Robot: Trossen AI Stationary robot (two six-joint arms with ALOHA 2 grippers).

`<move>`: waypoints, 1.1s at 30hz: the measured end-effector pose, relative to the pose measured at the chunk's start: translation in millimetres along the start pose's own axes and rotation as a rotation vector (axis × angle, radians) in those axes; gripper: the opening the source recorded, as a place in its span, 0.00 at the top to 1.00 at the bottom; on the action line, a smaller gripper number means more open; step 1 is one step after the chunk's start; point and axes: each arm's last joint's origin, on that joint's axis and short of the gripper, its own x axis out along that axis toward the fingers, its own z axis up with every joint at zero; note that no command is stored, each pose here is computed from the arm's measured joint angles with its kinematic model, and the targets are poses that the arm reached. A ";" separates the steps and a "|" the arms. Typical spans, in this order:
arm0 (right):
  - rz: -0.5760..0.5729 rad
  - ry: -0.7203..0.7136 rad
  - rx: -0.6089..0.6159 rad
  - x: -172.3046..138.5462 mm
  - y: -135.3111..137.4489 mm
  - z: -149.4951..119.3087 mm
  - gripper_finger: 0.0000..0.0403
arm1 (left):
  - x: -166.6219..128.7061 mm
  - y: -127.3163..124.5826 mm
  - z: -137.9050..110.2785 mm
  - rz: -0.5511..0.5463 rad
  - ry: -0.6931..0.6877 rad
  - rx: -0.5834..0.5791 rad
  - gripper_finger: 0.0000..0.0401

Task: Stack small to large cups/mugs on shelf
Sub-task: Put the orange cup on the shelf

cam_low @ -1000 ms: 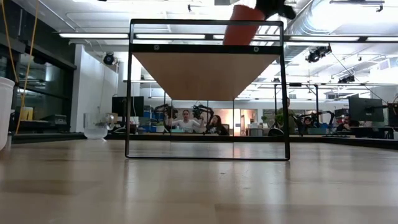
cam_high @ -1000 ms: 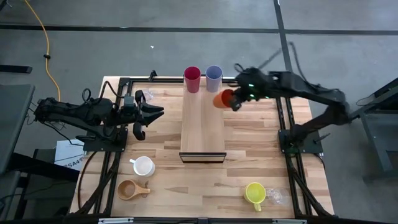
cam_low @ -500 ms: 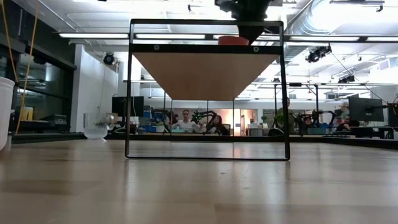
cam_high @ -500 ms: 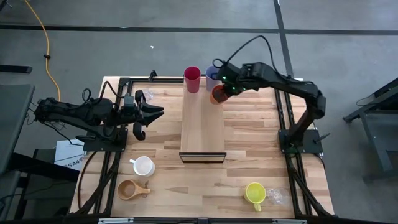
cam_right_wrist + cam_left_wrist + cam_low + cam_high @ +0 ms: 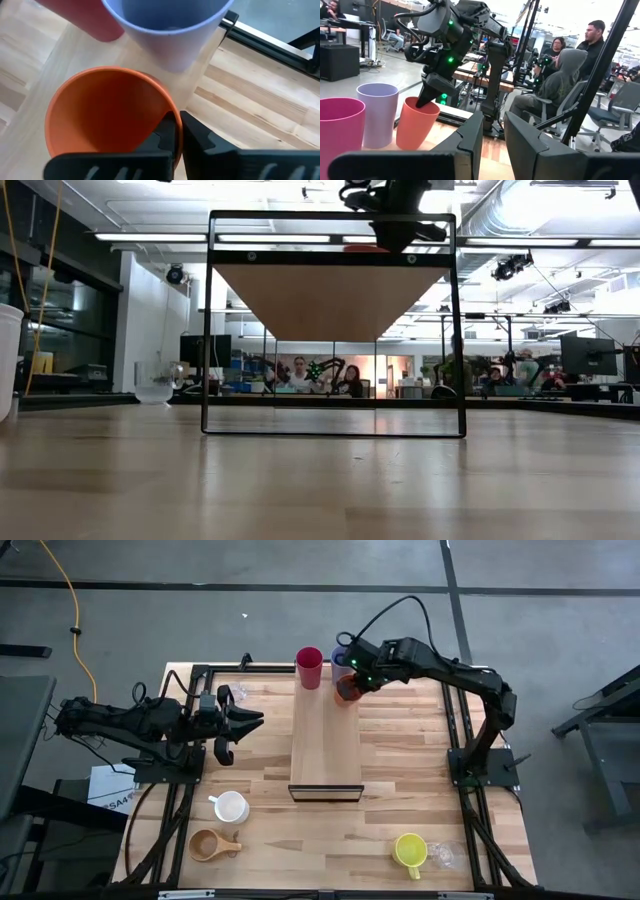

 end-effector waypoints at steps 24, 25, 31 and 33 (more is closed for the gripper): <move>0.014 -0.040 0.014 0.3 1.6 3.8 0.73 | 0.0 0.0 0.0 0.000 0.000 0.000 0.83; 0.009 -0.044 0.014 0.3 1.3 3.9 0.73 | 0.0 0.0 0.0 0.000 0.000 0.000 0.83; 0.005 -0.045 0.027 0.9 -1.4 6.1 0.73 | 0.0 0.0 0.0 0.000 0.000 0.000 0.83; 0.004 -0.045 0.029 1.0 -2.0 6.6 0.73 | 0.0 0.0 0.0 0.000 0.000 0.000 0.83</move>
